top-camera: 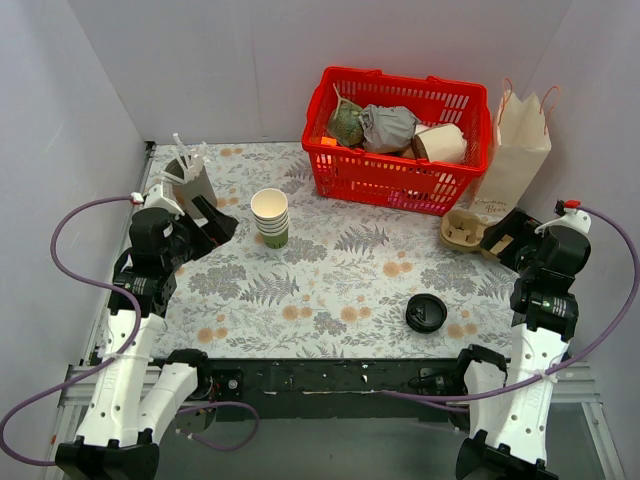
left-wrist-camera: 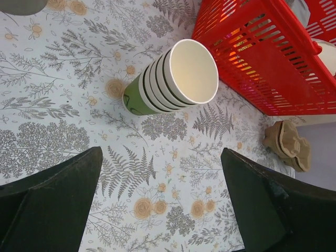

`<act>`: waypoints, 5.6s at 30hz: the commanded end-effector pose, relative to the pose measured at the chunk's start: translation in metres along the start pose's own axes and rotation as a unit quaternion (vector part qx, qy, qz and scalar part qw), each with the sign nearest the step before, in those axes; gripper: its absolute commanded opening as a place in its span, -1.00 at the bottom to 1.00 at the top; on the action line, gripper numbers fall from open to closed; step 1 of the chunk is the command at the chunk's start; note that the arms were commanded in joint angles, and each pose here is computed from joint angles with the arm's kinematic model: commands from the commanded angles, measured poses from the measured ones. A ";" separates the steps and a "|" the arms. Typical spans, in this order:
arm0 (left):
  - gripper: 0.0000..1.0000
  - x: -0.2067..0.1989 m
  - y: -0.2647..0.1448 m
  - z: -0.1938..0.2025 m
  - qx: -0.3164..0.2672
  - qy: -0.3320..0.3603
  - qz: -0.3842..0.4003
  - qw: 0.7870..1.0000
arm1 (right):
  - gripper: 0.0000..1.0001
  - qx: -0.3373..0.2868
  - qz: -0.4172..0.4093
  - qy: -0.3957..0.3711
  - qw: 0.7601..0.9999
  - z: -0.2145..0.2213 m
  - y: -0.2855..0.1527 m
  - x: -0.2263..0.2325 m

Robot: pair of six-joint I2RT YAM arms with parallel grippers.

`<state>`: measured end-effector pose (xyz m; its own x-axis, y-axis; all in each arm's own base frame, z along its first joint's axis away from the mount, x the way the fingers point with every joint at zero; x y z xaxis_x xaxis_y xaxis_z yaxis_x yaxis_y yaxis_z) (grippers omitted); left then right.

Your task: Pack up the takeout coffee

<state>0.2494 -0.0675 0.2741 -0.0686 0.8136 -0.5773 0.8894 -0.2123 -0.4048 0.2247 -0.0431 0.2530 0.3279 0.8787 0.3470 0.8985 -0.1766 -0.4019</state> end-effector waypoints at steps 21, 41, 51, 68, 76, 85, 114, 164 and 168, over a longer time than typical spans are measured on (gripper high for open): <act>0.96 -0.001 0.012 -0.005 0.008 -0.011 -0.008 1.000 | 0.96 0.104 -0.245 -0.104 0.958 0.046 -0.008 0.142; 0.03 -0.033 0.110 -0.003 0.079 -0.035 -0.049 0.995 | 0.94 0.133 -0.210 -0.212 0.945 0.105 0.000 0.140; -0.25 -0.020 0.126 0.011 0.073 -0.010 -0.150 0.986 | 0.96 0.128 -0.178 -0.244 0.945 0.107 0.005 0.124; -1.00 -0.036 0.124 -0.001 0.069 -0.003 -0.137 0.988 | 0.96 0.125 -0.168 -0.254 0.944 0.109 0.007 0.117; -1.00 -0.057 0.120 0.001 0.091 -0.002 -0.076 0.993 | 0.96 0.134 -0.216 -0.255 0.933 0.111 0.000 0.131; -1.00 -0.068 0.116 0.018 0.122 -0.021 -0.027 0.992 | 0.88 0.185 -0.463 -0.150 0.854 0.128 -0.029 0.252; -1.00 -0.150 0.007 -0.053 0.034 0.047 0.167 0.984 | 0.87 0.166 -0.308 -0.170 0.921 0.116 -0.023 0.220; -0.27 -0.034 0.022 0.186 0.269 0.054 0.024 0.961 | -0.53 0.410 -0.051 -0.287 0.864 0.241 -0.023 0.064; 0.09 -0.034 0.018 0.184 0.267 0.053 0.025 0.962 | -0.62 0.401 -0.031 -0.290 0.868 0.235 -0.022 0.058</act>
<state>0.1869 -0.1998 0.1536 0.0332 0.8436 -0.5360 0.5198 -0.4726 -0.7116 0.1563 0.1238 0.0782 -0.1606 0.9866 0.0279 0.3238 0.0794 -0.9428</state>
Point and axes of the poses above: each gripper's point midway between its finger pads, its own y axis out along the fingers, its own x axis along the line the jaws close on, z = x × y, the point moved 2 cm from there along -y, back along the fingers
